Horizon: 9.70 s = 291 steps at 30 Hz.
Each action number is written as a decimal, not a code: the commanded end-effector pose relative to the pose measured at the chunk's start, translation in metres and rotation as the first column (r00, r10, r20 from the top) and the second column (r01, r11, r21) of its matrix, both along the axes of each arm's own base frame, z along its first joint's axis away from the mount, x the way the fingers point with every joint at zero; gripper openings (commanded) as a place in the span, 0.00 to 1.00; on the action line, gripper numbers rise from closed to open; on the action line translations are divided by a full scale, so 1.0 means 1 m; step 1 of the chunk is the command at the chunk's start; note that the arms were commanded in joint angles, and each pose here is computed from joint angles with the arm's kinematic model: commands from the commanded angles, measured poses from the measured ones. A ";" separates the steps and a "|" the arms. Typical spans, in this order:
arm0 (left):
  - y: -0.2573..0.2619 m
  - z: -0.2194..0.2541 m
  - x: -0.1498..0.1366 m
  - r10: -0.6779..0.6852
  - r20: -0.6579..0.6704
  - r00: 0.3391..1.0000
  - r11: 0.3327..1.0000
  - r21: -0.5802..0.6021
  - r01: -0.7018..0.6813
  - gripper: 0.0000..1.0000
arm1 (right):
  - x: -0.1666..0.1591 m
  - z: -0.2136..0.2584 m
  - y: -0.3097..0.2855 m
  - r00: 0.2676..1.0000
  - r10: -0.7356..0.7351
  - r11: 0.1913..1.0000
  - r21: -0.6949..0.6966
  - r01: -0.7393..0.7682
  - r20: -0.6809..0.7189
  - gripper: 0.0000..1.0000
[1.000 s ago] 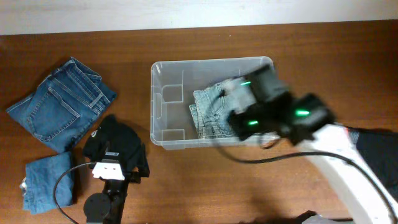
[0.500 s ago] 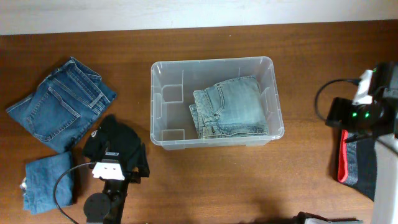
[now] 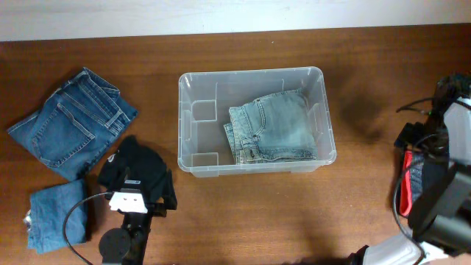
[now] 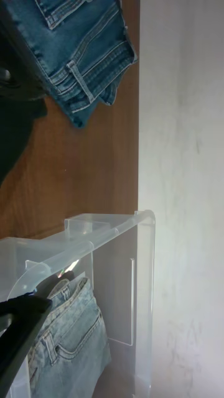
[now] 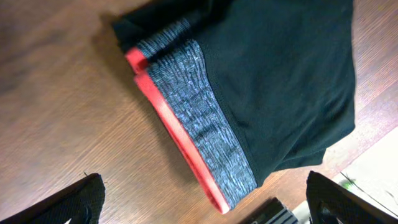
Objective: Pack container
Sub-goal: 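Move the right gripper right toward the black red-trimmed garment, then grasp the black garment with red trim using the right gripper, then lift the black garment and carry it toward the bin, then lower the black garment onto the jeans in the bin, release, then withdraw the right gripper to the right side of the table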
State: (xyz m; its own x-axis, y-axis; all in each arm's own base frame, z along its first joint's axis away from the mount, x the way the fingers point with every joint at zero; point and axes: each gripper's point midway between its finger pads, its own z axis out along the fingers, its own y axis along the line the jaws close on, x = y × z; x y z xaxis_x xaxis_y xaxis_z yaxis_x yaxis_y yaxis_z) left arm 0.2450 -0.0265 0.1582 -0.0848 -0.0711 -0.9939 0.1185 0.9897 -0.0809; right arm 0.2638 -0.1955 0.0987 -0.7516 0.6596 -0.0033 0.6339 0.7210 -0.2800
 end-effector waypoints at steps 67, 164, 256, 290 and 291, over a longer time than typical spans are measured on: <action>-0.003 -0.002 -0.001 -0.018 -0.006 1.000 1.000 -0.014 0.018 1.00 | -0.017 -0.081 -0.006 0.996 -0.088 0.987 0.141 0.083 0.030 0.04; -0.003 -0.002 -0.001 -0.018 -0.006 1.000 1.000 -0.014 0.018 1.00 | 0.126 0.211 0.304 0.544 0.659 0.729 -0.261 -0.633 0.520 0.04; -0.003 -0.002 -0.001 -0.018 -0.006 1.000 1.000 -0.014 0.018 1.00 | 0.118 0.066 0.311 0.442 0.845 0.403 0.186 -0.896 0.301 0.04; -0.001 0.004 0.000 -0.003 0.017 1.000 1.000 -0.014 0.003 1.00 | 0.055 0.062 -0.039 0.941 0.115 0.953 0.231 -0.194 0.318 0.98; -0.001 0.006 0.000 -0.002 0.025 1.000 1.000 -0.014 0.002 1.00 | 0.055 0.062 -0.039 0.941 0.115 0.953 0.231 -0.194 0.318 0.98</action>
State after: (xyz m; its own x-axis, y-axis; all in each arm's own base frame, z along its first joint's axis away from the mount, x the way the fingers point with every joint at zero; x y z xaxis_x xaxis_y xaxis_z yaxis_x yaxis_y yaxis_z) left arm 0.2451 -0.0265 0.1598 -0.0784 -0.0715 -0.9944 0.1186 0.9897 -0.0805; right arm 0.3180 -0.2372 0.1594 -0.8358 0.5422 -0.0859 0.5345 0.8394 0.0982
